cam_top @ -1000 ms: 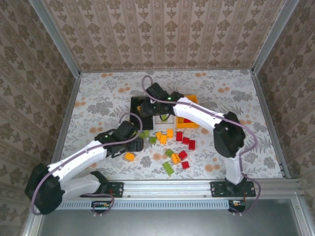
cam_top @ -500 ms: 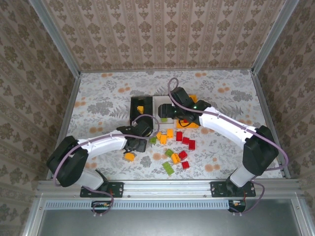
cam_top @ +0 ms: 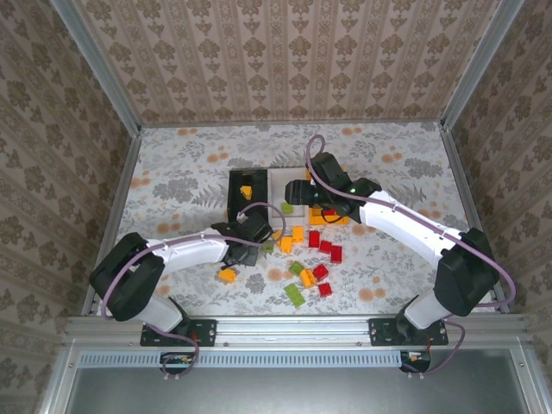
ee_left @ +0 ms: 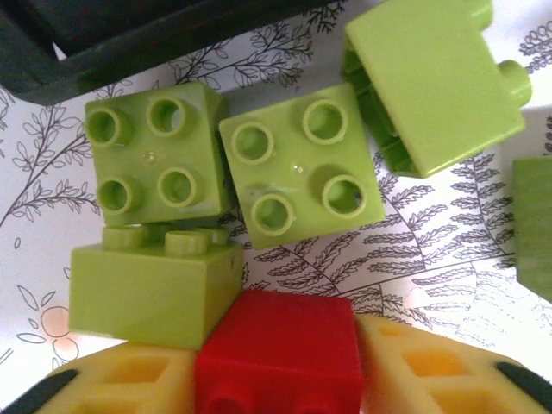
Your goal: Sort the legos into containers by color
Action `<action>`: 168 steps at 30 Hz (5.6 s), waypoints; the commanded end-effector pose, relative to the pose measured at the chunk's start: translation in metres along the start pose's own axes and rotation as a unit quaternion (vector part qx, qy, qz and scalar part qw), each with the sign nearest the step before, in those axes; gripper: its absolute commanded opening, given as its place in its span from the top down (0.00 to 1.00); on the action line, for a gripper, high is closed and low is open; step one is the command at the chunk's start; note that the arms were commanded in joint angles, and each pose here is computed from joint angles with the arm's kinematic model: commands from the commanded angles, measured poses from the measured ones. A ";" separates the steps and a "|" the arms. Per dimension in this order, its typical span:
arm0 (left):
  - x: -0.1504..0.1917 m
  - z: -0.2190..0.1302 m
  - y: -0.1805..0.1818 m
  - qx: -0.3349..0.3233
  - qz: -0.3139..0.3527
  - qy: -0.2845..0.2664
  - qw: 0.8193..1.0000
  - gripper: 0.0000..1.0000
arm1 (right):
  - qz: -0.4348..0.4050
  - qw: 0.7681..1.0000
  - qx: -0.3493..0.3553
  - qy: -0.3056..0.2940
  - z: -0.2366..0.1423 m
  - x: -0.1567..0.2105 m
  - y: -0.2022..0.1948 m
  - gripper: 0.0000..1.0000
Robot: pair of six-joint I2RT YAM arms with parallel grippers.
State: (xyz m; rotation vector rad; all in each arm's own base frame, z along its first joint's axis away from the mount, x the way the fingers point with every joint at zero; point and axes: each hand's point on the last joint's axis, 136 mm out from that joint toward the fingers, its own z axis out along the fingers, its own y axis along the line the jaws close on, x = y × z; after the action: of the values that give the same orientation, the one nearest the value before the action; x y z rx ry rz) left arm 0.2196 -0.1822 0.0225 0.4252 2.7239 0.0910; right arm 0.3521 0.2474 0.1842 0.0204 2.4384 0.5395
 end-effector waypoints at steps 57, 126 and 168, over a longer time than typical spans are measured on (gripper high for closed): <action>-0.186 -0.159 -0.113 0.245 -0.004 -0.217 0.945 0.00 | 0.073 0.986 0.111 0.104 -0.020 0.141 -0.139 0.36; -0.031 -0.109 0.034 0.109 -0.164 -0.138 0.971 0.00 | 0.052 0.986 0.152 0.039 0.047 -0.018 -0.098 0.29; 0.060 -0.036 0.016 0.039 -0.107 0.073 0.991 0.58 | 0.079 0.989 0.123 0.013 -0.005 0.026 -0.114 0.27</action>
State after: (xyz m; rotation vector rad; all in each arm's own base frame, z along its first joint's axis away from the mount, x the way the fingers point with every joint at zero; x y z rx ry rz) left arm 0.1546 -0.1451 0.0197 0.1238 2.9448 -0.0233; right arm 0.3439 0.1506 0.1239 0.2898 2.5482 0.3040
